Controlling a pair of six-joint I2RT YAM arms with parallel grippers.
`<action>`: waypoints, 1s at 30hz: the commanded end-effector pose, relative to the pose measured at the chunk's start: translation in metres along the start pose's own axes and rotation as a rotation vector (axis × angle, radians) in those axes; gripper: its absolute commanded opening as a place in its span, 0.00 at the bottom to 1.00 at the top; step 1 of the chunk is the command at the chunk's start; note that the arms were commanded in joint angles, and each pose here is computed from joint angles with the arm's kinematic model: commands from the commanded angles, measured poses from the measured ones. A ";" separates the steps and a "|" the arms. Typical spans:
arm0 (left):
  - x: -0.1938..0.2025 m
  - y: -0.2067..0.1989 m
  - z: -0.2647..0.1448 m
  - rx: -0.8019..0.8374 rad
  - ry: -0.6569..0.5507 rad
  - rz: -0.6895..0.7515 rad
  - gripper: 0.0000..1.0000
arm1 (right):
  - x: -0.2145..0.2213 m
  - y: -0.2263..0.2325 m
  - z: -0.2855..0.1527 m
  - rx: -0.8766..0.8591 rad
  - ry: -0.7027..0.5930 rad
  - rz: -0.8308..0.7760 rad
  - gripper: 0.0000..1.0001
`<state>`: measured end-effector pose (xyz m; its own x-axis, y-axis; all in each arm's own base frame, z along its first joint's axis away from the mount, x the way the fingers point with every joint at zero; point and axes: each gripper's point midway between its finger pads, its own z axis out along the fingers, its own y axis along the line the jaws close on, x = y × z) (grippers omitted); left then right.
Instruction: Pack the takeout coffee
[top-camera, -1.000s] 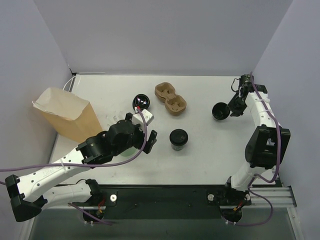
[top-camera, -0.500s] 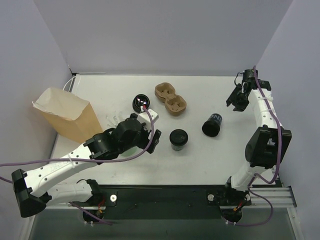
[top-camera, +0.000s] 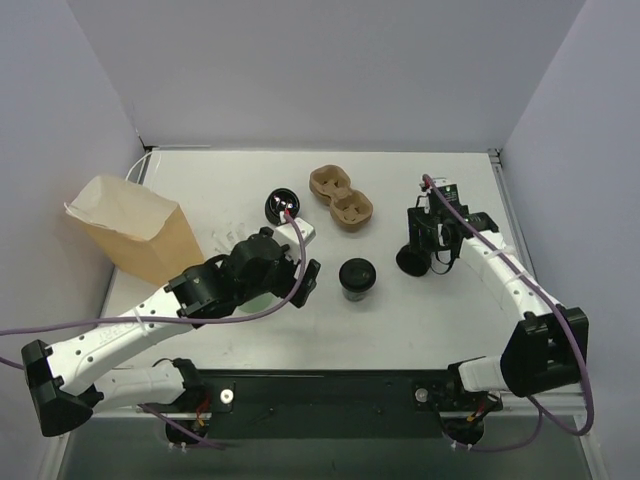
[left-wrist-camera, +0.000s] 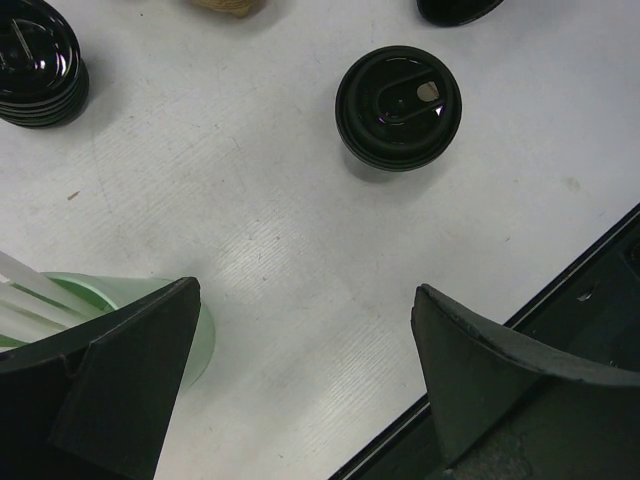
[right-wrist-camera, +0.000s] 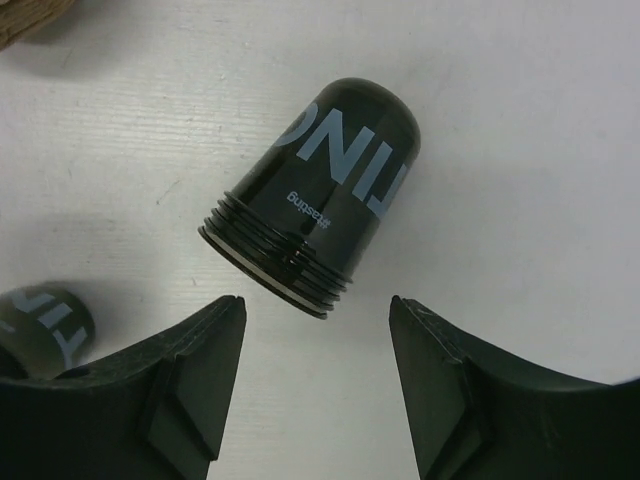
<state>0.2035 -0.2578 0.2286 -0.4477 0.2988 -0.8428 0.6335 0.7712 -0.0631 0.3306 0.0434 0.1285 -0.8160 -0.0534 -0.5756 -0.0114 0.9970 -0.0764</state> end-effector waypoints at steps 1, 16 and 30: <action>-0.015 0.002 -0.017 0.022 -0.056 -0.007 0.97 | -0.004 0.005 -0.012 0.051 -0.157 -0.297 0.62; -0.018 0.013 -0.038 -0.003 -0.093 -0.014 0.97 | -0.007 0.011 0.035 0.241 -0.070 -0.545 0.61; 0.002 0.019 -0.028 -0.017 -0.083 -0.029 0.96 | -0.055 0.011 0.011 0.196 0.120 0.077 0.00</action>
<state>0.1949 -0.2295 0.2415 -0.4229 0.2568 -0.8690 0.6206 0.7809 -0.0713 0.4227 0.0665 0.1357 -0.7698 -0.2995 -0.5637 -0.0618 0.9139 -0.4011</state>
